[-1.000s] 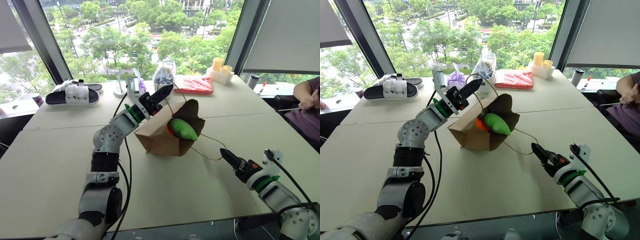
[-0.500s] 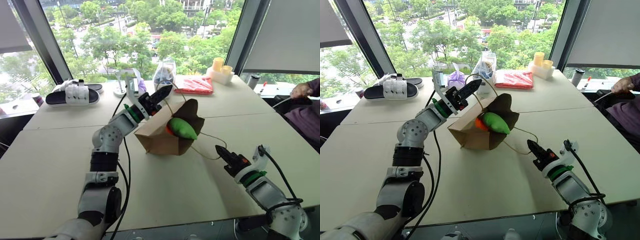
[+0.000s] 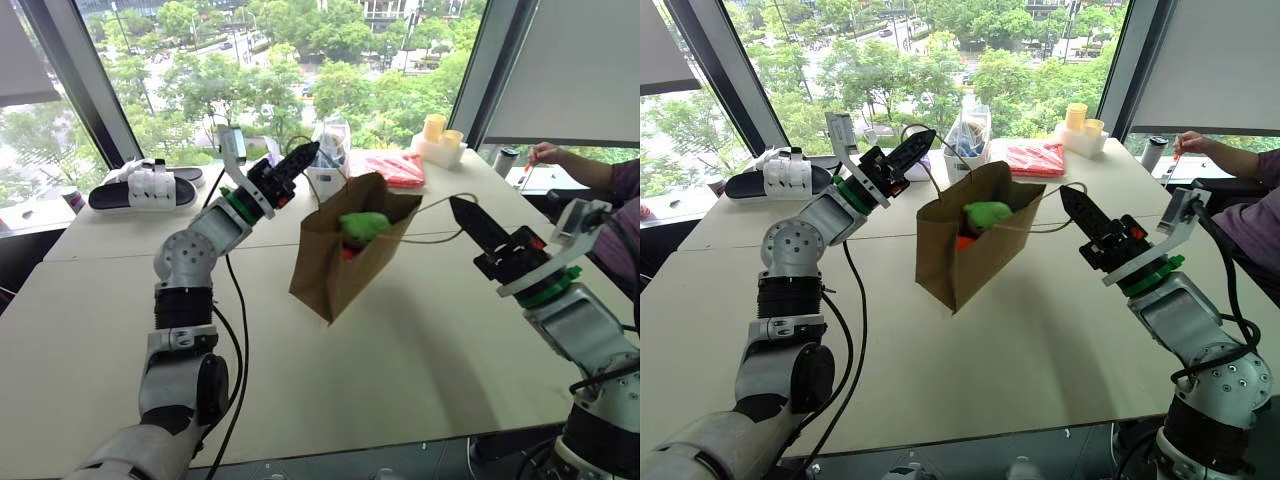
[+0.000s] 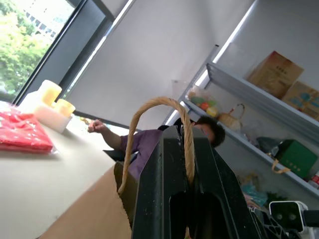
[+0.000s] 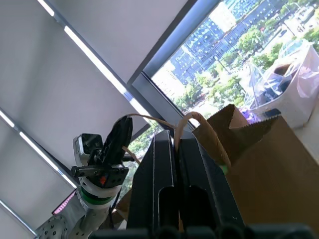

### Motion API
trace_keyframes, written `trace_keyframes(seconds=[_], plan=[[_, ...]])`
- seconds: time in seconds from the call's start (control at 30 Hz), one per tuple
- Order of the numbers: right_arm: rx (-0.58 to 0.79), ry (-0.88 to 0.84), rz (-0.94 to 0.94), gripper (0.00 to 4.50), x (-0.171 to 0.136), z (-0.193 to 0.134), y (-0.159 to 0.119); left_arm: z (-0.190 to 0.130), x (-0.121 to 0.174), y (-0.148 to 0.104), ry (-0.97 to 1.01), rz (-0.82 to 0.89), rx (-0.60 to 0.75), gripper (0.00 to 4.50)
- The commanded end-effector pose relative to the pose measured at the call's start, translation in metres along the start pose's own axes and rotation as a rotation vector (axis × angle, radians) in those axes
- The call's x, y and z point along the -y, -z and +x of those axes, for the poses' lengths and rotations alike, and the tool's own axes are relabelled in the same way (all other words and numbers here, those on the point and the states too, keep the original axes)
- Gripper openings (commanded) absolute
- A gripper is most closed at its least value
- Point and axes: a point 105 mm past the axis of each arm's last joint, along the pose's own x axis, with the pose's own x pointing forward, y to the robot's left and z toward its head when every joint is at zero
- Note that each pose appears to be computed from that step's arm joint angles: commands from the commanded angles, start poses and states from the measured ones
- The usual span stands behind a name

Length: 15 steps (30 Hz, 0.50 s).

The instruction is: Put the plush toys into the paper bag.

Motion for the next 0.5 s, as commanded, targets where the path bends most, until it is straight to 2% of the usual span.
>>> trace_keyframes(seconds=[0.03,0.07,0.13,0.17,0.37,0.4,0.5], plan=[[0.0,-0.004,-0.016,0.02,0.0,0.006,-0.002,0.003,-0.007,0.011,-0.019,0.016,-0.022,0.0],[-0.016,0.003,-0.014,0.0,0.003,0.007,0.002,0.002,-0.012,0.016,-0.033,0.005,-0.027,0.26],[-0.031,0.035,-0.019,0.58,0.01,0.01,0.007,0.0,-0.019,0.023,-0.045,-0.027,-0.032,0.9],[-0.033,0.035,-0.017,0.94,0.011,0.01,0.008,-0.001,-0.02,0.023,-0.042,-0.033,-0.032,1.42],[-0.065,-0.021,-0.038,3.98,0.001,0.007,0.014,-0.011,-0.024,0.017,-0.034,-0.038,-0.02,4.44],[-0.07,-0.026,-0.042,4.48,0.0,0.006,0.015,-0.012,-0.024,0.017,-0.033,-0.039,-0.022,4.5],[-0.091,-0.103,-0.02,4.48,-0.013,-0.001,0.019,-0.028,-0.022,0.02,0.001,-0.026,-0.093,4.5]])
